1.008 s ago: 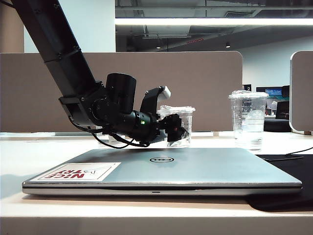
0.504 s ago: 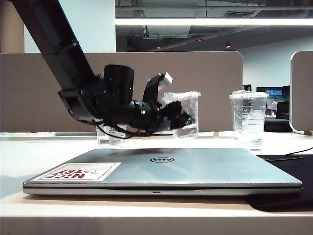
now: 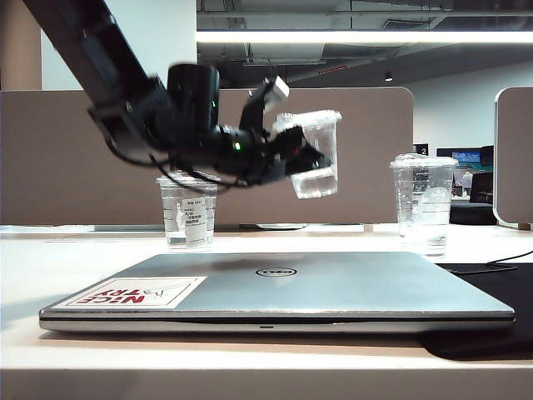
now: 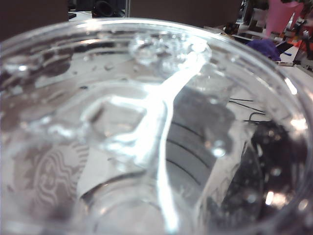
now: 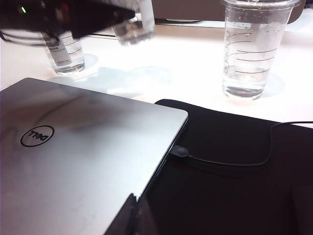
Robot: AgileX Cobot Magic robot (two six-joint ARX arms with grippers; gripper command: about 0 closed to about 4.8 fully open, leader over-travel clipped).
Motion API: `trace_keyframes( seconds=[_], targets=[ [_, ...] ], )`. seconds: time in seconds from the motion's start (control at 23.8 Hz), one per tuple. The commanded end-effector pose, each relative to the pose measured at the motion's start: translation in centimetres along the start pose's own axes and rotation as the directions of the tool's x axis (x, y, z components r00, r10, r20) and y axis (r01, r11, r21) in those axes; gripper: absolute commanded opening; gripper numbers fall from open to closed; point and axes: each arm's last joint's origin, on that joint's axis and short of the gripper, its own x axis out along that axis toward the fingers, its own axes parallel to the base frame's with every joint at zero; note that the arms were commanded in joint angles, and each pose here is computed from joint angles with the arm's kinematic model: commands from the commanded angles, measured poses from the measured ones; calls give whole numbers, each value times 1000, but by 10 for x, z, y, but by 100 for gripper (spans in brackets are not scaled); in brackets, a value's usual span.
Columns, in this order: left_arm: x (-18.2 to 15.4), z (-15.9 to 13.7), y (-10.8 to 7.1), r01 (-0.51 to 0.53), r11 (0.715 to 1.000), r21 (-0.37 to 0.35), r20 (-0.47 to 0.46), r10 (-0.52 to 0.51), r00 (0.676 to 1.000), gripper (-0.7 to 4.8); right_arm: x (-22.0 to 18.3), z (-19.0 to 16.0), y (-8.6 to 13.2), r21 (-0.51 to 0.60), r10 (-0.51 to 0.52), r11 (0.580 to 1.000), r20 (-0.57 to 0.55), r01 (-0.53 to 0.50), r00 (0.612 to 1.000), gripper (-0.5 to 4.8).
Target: Pick up the coffee cup on the middle and place it on the left side of the laptop.
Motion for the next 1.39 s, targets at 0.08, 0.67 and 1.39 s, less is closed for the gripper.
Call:
trace_keyframes(
  seconds=[0.08, 0.67, 1.39],
  targets=[
    [-23, 34, -13, 2, 993, 114, 29, -6, 1000, 327, 0, 0, 0, -1, 0, 1000, 12, 0, 1000, -5],
    [-141, 34, -31, -173, 980, 94, 22, 172, 985, 322, 0, 0, 0, 0, 1, 1000, 12, -1, 1000, -5],
    [-233, -33, -74, -487, 873, 23, -59, 488, 871, 322, 0, 0, 0, 0, 0, 1000, 13, 0, 1000, -5]
  ],
)
